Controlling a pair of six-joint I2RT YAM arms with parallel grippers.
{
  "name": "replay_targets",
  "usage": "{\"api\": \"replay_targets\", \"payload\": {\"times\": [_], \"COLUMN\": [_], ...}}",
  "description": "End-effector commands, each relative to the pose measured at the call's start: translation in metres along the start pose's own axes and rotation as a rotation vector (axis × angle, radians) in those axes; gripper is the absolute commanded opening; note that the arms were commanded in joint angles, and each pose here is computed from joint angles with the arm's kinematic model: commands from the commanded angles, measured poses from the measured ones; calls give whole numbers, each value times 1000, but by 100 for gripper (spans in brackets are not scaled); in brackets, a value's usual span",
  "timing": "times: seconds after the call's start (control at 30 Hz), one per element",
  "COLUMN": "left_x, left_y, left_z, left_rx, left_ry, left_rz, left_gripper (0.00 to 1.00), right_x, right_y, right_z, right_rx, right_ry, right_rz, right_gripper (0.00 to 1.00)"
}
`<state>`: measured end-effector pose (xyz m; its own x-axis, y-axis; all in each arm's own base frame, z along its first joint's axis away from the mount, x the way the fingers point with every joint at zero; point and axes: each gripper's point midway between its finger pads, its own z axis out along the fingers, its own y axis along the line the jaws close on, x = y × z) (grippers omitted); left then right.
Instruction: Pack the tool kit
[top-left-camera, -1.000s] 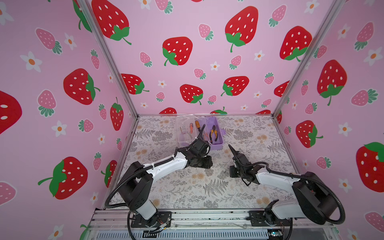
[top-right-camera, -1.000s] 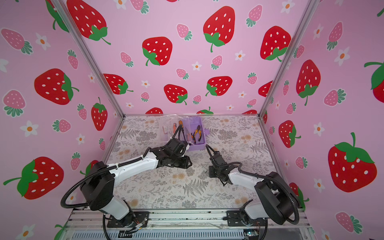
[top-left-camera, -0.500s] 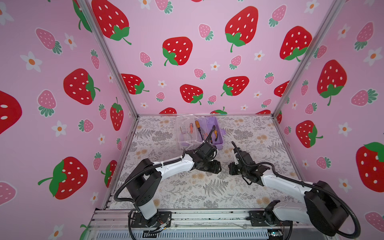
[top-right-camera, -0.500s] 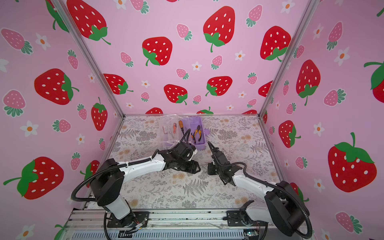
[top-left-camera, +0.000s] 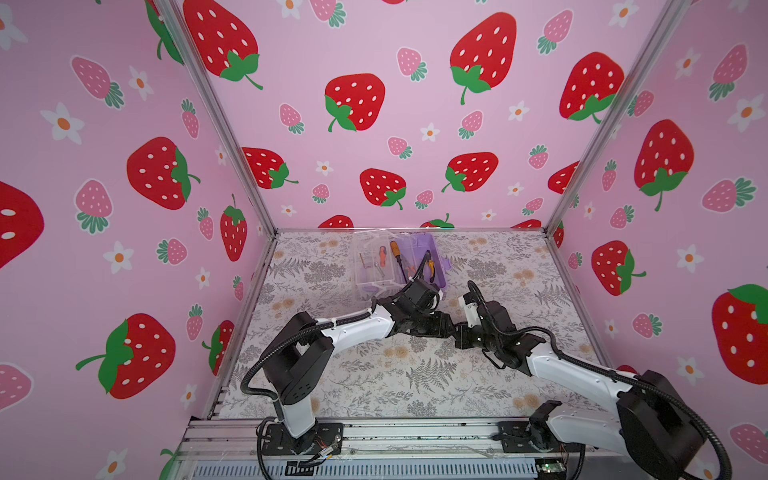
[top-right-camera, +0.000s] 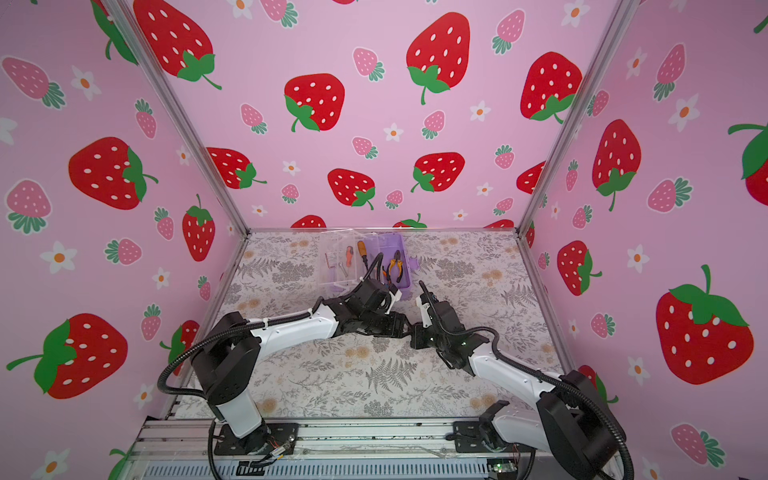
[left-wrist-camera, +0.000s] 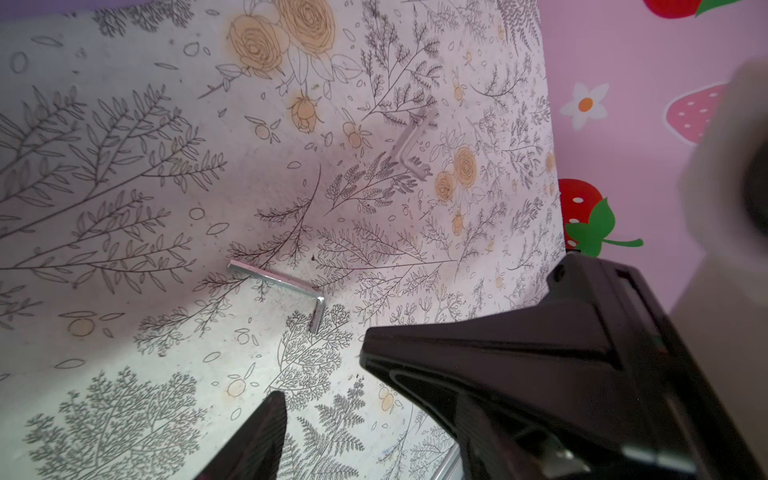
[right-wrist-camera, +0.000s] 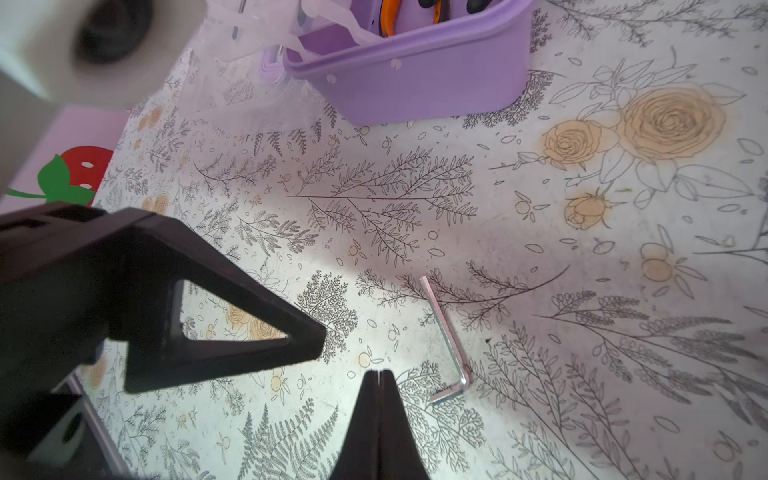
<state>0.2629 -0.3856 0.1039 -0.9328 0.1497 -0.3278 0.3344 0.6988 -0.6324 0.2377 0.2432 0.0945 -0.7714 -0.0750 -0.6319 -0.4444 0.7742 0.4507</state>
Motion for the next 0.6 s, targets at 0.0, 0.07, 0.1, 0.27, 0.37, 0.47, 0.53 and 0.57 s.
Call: {"api": "replay_targets", "payload": {"times": [0.0,0.07,0.1,0.27,0.37,0.47,0.53,0.57], "left_x": [-16,-16,-16,-14,-15,-14,-12,-10], "left_y": [-10,-6,-4,3,6,11,13,14], "left_z": [3,2,2,0,0,2,3,4], "left_rx": [37,32,26,9,-8,-40,-39,-40], "left_ry": [-32,-34,-34,-24,-26,-17,-11,-4], "left_rz": [-24,-32,-34,-51,-41,-40,-44,-46], "left_gripper": [66,65,65,63,63,62,62,62], "right_x": [1,2,3,2,1,2,4,3], "right_y": [4,-9,-20,-70,-104,-137,-152,-157], "right_z": [-3,-6,-8,-27,-42,-54,-55,-55], "right_rx": [-25,52,108,345,485,601,619,623], "right_ry": [-3,-1,0,10,13,17,36,40], "right_rz": [3,-5,1,37,73,109,142,156], "right_gripper": [0,0,0,3,21,33,41,46]}}
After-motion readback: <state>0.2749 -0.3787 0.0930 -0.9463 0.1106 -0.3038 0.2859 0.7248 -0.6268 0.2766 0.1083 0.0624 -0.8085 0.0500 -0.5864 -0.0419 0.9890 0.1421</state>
